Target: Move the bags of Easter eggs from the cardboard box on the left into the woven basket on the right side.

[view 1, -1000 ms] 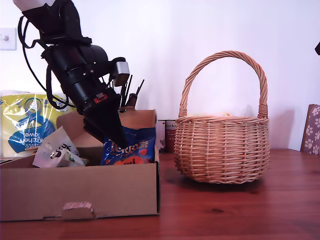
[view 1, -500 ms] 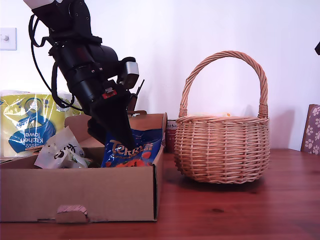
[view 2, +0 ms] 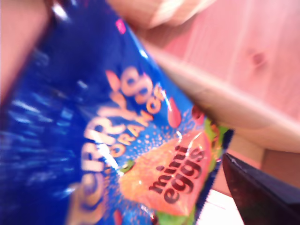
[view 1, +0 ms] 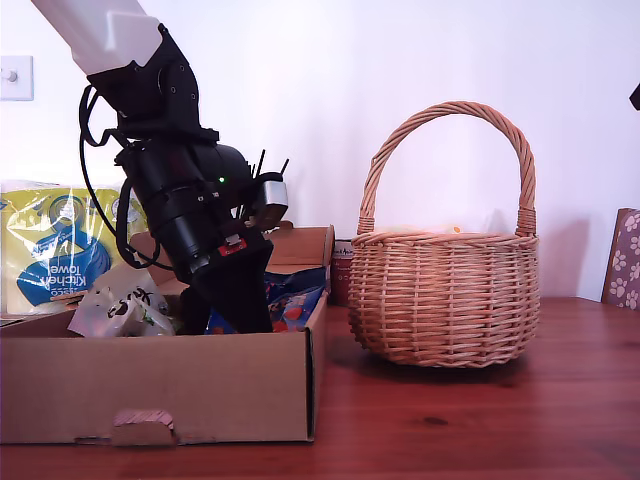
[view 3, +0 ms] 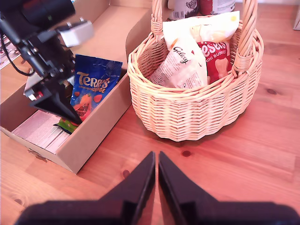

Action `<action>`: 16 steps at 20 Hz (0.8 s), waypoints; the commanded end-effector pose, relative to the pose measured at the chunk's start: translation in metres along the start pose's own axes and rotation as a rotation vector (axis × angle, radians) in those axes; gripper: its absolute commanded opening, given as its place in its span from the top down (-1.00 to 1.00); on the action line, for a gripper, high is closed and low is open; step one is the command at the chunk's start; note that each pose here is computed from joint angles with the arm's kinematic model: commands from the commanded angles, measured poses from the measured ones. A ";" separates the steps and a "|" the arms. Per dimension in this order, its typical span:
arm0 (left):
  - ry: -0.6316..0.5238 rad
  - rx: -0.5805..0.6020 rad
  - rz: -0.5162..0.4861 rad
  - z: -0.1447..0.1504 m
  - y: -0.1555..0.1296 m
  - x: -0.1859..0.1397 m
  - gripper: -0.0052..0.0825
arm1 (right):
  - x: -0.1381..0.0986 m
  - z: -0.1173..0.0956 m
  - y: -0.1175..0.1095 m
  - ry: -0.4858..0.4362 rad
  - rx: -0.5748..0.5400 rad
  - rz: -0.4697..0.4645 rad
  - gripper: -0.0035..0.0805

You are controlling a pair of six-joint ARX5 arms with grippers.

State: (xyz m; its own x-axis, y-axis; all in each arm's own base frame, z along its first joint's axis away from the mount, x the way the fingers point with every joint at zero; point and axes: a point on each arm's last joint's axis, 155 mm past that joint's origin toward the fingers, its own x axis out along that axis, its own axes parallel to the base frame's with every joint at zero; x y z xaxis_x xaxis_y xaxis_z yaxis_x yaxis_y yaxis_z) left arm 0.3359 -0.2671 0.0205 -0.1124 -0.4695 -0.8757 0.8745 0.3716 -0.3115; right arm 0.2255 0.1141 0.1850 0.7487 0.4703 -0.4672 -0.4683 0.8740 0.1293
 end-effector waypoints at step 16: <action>-0.075 -0.020 0.059 0.010 -0.008 -0.061 0.77 | -0.001 0.002 0.001 -0.007 -0.002 0.002 0.95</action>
State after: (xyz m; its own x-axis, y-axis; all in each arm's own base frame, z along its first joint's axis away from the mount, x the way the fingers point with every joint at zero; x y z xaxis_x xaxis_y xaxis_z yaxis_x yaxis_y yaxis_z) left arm 0.3391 -0.2487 0.0523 -0.0771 -0.4744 -0.8769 0.8511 0.4268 -0.3057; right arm 0.2255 0.1141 0.1850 0.7489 0.4700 -0.4672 -0.4681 0.8742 0.1291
